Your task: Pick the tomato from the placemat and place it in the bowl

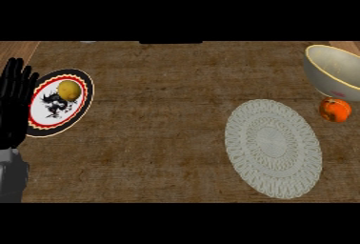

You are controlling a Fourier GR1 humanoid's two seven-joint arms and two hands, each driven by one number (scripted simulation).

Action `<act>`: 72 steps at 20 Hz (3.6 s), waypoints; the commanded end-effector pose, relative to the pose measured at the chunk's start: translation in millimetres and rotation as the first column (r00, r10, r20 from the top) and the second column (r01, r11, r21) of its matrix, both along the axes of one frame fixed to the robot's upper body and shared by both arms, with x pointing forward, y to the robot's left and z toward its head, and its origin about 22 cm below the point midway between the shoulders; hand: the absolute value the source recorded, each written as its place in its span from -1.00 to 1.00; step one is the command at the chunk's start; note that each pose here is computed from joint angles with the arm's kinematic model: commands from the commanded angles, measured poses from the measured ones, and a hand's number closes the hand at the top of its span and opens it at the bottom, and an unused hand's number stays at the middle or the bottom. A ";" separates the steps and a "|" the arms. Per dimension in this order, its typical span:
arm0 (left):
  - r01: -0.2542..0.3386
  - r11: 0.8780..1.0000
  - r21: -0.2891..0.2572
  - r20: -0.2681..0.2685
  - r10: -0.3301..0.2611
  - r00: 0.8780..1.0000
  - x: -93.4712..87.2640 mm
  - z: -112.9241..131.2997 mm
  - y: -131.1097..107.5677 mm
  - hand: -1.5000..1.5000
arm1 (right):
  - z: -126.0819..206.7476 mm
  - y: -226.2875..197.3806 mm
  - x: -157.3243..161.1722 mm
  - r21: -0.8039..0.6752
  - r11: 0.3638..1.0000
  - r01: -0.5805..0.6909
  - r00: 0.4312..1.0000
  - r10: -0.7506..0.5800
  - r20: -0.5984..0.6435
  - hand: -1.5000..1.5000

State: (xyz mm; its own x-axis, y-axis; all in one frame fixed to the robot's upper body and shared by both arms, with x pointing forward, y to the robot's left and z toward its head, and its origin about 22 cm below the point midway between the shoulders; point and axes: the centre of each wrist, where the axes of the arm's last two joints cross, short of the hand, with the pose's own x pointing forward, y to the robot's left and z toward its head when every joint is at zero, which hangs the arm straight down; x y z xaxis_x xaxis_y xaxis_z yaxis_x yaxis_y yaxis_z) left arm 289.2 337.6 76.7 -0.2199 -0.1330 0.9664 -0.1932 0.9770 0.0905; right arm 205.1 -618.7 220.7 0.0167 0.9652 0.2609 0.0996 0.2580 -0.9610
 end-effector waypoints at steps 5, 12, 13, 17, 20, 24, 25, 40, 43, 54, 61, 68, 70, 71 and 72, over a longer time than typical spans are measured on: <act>0.051 0.999 0.005 0.002 -0.051 0.999 12.6 6.4 -16.3 0.00 | 22.9 -16.9 -18.7 0.232 0.959 -0.164 0.980 0.131 0.152 1.00; 0.072 0.997 0.011 -0.003 -0.072 0.997 14.0 4.3 -23.7 0.00 | 41.5 -8.0 1.3 0.317 0.929 -0.193 0.980 0.166 0.109 1.00; 0.080 0.997 0.019 0.011 -0.080 0.997 18.6 12.1 -27.4 0.00 | 50.6 -4.2 8.0 0.326 0.927 -0.187 0.981 0.159 0.110 1.00; 0.091 0.996 0.017 -0.007 -0.091 0.996 18.5 8.9 -32.4 0.00 | 57.3 7.7 28.0 0.315 0.927 -0.206 0.979 0.198 0.056 1.00; 0.089 0.996 0.021 -0.007 -0.088 0.996 22.6 14.4 -38.4 0.00 | 41.5 27.4 60.2 0.287 0.933 -0.215 0.975 0.224 0.002 1.00; 0.088 0.996 0.007 0.007 -0.088 0.996 24.7 10.2 -37.3 0.00 | 42.4 47.0 88.0 0.307 0.925 -0.224 0.966 0.252 -0.055 1.00; 0.071 0.997 0.017 0.014 -0.072 0.997 24.7 9.7 -25.5 0.00 | 42.1 51.7 93.7 0.306 0.920 -0.245 0.960 0.275 -0.059 1.00; 0.065 0.998 0.013 0.010 -0.065 0.998 24.0 19.1 -31.4 0.00 | -79.4 115.2 152.5 0.249 0.966 -0.066 0.976 0.114 -0.187 1.00; 0.075 0.997 0.013 0.009 -0.075 0.997 29.8 17.7 -35.8 0.00 | -82.5 126.9 162.4 0.329 0.944 -0.023 0.966 0.105 -0.234 -1.00; 0.089 0.996 -0.001 -0.001 -0.089 0.996 23.3 15.0 -29.8 0.00 | -105.2 127.3 156.4 0.655 0.748 -0.101 0.995 0.064 0.080 -1.00; 0.096 0.995 0.013 0.009 -0.096 0.995 22.9 12.6 -35.6 0.00 | -77.3 79.8 120.8 0.744 0.668 -0.023 0.976 -0.148 0.163 -1.00; 0.067 0.998 0.011 0.016 -0.067 0.998 18.3 13.5 -22.2 0.00 | -66.7 36.3 70.3 0.799 0.601 -0.016 0.957 -0.222 0.187 -1.00; 0.076 0.997 0.010 0.021 -0.076 0.997 19.1 15.8 -23.4 0.00 | -56.7 34.3 70.5 0.816 0.577 -0.028 0.950 -0.239 0.202 -1.00; 0.062 0.998 -0.003 0.032 -0.062 0.998 16.4 10.3 -19.8 0.00 | -70.4 29.4 58.8 0.813 0.581 -0.044 0.949 -0.229 0.215 -1.00; 0.071 0.997 0.010 0.016 -0.071 0.997 12.7 8.0 -26.0 0.00 | -67.3 25.7 54.1 0.823 0.567 -0.031 0.950 -0.240 0.201 -1.00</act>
State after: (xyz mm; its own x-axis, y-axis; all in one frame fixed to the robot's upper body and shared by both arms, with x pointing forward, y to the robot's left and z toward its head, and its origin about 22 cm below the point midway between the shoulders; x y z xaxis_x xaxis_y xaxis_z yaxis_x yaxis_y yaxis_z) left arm 306.9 313.6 89.6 -0.2499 -0.1215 0.9606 -0.1263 0.9877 0.0921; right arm 279.1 -579.4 152.5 -0.0791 0.3726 0.9246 0.3658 0.8737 -0.3207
